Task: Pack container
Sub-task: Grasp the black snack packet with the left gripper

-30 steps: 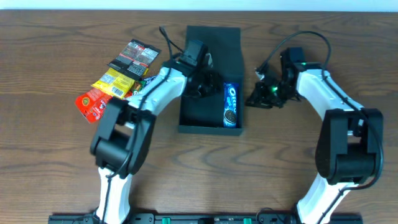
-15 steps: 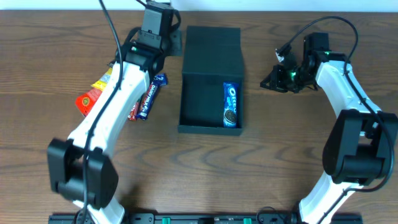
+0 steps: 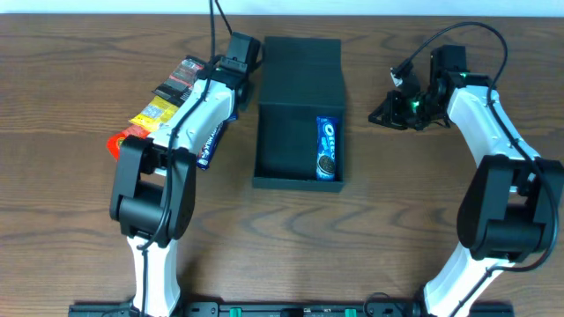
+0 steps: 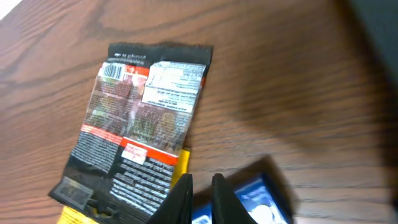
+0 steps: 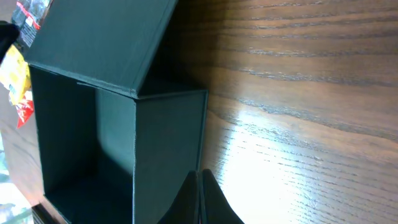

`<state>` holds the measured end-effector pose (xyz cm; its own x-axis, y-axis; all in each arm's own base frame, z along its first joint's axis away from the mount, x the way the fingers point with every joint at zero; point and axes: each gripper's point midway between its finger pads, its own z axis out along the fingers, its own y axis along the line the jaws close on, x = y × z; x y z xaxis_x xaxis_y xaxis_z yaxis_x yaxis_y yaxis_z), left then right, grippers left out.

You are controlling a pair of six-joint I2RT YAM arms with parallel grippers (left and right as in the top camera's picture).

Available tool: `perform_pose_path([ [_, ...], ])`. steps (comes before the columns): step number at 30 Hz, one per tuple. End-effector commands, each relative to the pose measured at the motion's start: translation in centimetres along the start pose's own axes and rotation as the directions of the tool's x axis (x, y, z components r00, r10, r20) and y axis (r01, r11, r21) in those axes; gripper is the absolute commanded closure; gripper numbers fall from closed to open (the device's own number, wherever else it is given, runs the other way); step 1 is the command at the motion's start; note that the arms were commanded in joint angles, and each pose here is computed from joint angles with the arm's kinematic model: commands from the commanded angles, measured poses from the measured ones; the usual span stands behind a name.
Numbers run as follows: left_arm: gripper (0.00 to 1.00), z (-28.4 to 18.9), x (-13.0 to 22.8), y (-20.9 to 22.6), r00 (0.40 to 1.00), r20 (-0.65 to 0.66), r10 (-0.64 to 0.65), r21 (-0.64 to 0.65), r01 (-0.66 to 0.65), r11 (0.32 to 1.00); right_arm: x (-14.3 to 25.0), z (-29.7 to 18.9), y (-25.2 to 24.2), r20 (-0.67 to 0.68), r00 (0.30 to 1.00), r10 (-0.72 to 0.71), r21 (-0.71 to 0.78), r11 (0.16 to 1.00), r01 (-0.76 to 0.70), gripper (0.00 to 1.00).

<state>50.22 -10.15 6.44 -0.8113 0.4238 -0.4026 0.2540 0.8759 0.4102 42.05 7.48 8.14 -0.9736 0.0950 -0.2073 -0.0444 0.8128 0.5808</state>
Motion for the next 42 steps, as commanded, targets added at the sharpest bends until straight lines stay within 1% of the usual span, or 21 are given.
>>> perform_pose_path([
  [1,0.86,1.5,1.4,1.0,0.993,-0.062,0.098,-0.085,-0.104,0.991,-0.6,-0.3,0.0,0.014,1.000,0.002,0.000,1.000,-0.002,0.98],
  [5,0.81,2.6,2.2,0.9,0.985,-0.096,0.141,-0.085,-0.149,0.985,-0.6,-0.3,-0.1,0.014,1.000,0.008,0.004,1.000,-0.008,0.98],
  [6,0.76,2.9,2.4,0.8,0.983,-0.103,0.153,-0.082,-0.162,0.983,-0.6,-0.3,-0.1,0.014,1.000,0.010,0.008,1.000,-0.010,0.98],
  [9,0.67,3.5,2.3,0.9,0.978,-0.101,0.183,-0.095,-0.193,0.977,-0.6,-0.3,-0.4,0.015,1.000,0.028,0.023,0.999,-0.028,0.98],
  [16,0.65,5.3,3.1,1.7,0.977,-0.130,0.170,-0.140,-0.188,0.972,-0.6,-0.3,-0.4,0.015,1.000,0.028,0.023,0.999,-0.028,0.99],
  [18,0.64,5.6,3.0,2.4,0.976,-0.133,0.171,-0.188,-0.194,0.963,-0.6,-0.3,-0.4,0.015,0.999,0.028,0.023,0.999,-0.028,0.98],
  [22,0.64,5.7,2.0,2.8,0.981,-0.098,0.167,-0.210,-0.184,0.960,-0.6,-0.3,-0.4,0.016,0.999,0.029,0.023,0.999,-0.029,0.98],
  [27,0.60,6.4,1.9,2.5,0.984,-0.080,0.156,-0.179,-0.169,0.969,-0.6,-0.3,-0.4,0.016,0.999,0.039,0.026,0.999,-0.039,0.99],
  [34,0.56,7.8,2.8,2.2,0.982,-0.103,0.160,-0.186,-0.177,0.967,-0.6,-0.3,-0.4,0.016,0.999,0.039,0.026,0.999,-0.039,0.99],
  [35,0.56,7.9,2.7,2.2,0.982,-0.100,0.158,-0.186,-0.175,0.967,-0.6,-0.3,-0.4,0.016,0.999,0.039,0.026,0.999,-0.039,0.98],
  [36,0.59,8.0,2.7,2.2,0.983,-0.099,0.157,-0.187,-0.173,0.967,-0.6,-0.3,-0.4,0.016,0.999,0.039,0.026,0.999,-0.039,0.98],
  [37,0.69,8.3,2.9,2.2,0.982,-0.104,0.157,-0.186,-0.175,0.967,-0.6,-0.3,-0.4,0.016,0.999,0.039,0.026,0.999,-0.039,0.98],
  [38,0.84,8.4,3.0,2.2,0.982,-0.107,0.157,-0.186,-0.175,0.967,-0.6,-0.3,-0.4,0.016,0.999,0.039,0.026,0.999,-0.039,0.98],
  [39,0.90,8.5,3.2,2.3,0.981,-0.114,0.157,-0.190,-0.177,0.966,-0.6,-0.3,-0.4,0.016,0.999,0.039,0.026,0.999,-0.039,0.98],
  [40,0.94,8.4,3.3,2.6,0.980,-0.121,0.159,-0.206,-0.181,0.962,-0.6,-0.3,-0.5,0.016,0.999,0.039,0.026,0.999,-0.040,0.98],
  [42,0.94,8.3,3.1,3.3,0.980,-0.122,0.155,-0.244,-0.181,0.953,-0.6,-0.3,-0.5,0.016,0.999,0.040,0.026,0.999,-0.040,0.98],
])
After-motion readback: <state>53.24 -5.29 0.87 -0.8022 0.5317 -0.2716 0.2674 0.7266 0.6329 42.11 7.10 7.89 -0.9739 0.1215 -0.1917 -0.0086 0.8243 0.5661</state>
